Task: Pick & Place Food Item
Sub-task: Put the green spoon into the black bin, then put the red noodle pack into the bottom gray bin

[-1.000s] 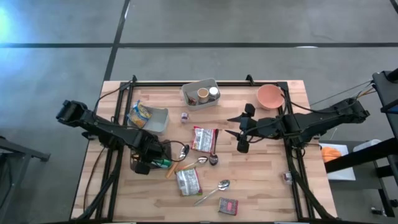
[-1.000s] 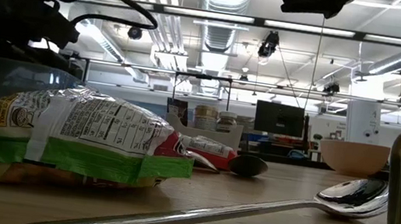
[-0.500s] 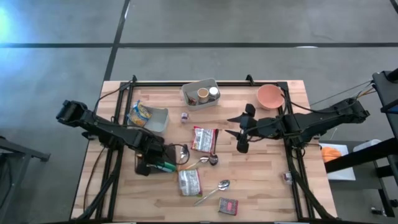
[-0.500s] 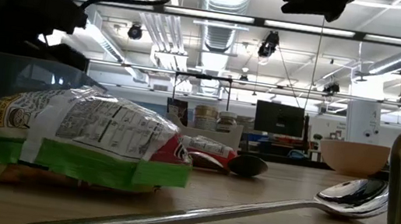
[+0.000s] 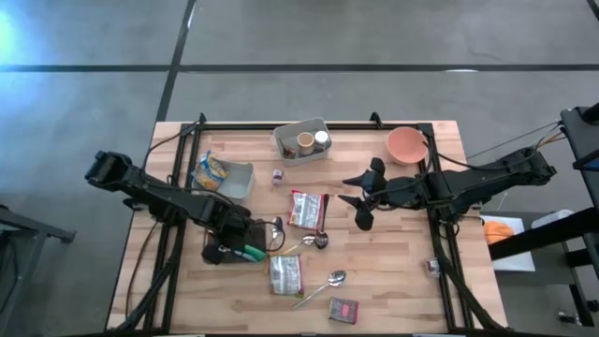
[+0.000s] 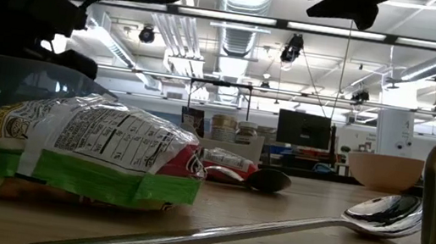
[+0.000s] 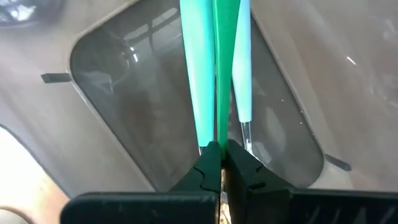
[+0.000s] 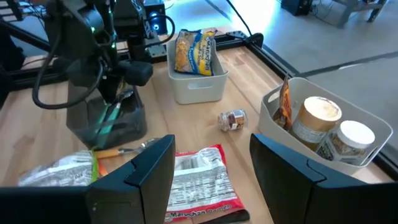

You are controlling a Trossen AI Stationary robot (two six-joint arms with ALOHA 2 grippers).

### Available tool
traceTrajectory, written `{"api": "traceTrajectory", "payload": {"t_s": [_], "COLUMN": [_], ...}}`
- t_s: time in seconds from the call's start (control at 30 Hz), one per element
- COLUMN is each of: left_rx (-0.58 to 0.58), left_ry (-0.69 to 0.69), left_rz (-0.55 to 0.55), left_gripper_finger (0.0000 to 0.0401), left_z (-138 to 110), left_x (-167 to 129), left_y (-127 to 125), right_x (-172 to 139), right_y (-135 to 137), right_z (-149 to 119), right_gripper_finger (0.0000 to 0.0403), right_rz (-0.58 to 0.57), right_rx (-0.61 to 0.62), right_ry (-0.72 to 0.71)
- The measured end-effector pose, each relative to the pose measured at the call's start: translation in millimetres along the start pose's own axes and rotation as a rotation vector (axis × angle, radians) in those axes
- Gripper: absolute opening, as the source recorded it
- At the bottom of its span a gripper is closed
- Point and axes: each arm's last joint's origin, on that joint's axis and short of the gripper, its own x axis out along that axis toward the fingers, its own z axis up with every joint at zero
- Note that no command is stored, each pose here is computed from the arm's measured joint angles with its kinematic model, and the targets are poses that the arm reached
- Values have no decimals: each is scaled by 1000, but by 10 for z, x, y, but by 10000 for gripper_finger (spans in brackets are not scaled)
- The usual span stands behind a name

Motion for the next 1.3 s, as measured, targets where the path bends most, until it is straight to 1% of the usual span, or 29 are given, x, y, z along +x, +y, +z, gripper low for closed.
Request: {"api": "traceTrajectory", "payload": {"t_s": [0.33, 0.77, 0.87, 0.97, 1.13, 1.3], "left_rx": [-38, -60, -61, -81, -82, -84], "left_ry": [-32, -35, -42, -54, -60, -56], "left_rz": [-2, -1, 9, 32, 43, 41], "left_gripper_finger": [0, 4, 24, 56, 105, 138], "left_z": [-77, -78, -49, -13, 0, -4], "left_x": [146, 153, 133, 104, 93, 91], "left_y": [2, 4, 8, 19, 23, 22], "right_x": [0, 0, 0, 0, 1, 1], "right_y": [0, 0, 0, 0, -1, -1], "right_z": [-3, -3, -2, -2, -3, -2], "right_gripper_finger": [208, 208, 208, 208, 208, 208], "right_rz": [1, 1, 1, 1, 0, 0], "right_rx": [31, 31, 31, 28, 28, 28], "right_ry": [3, 2, 2, 2, 2, 2]}}
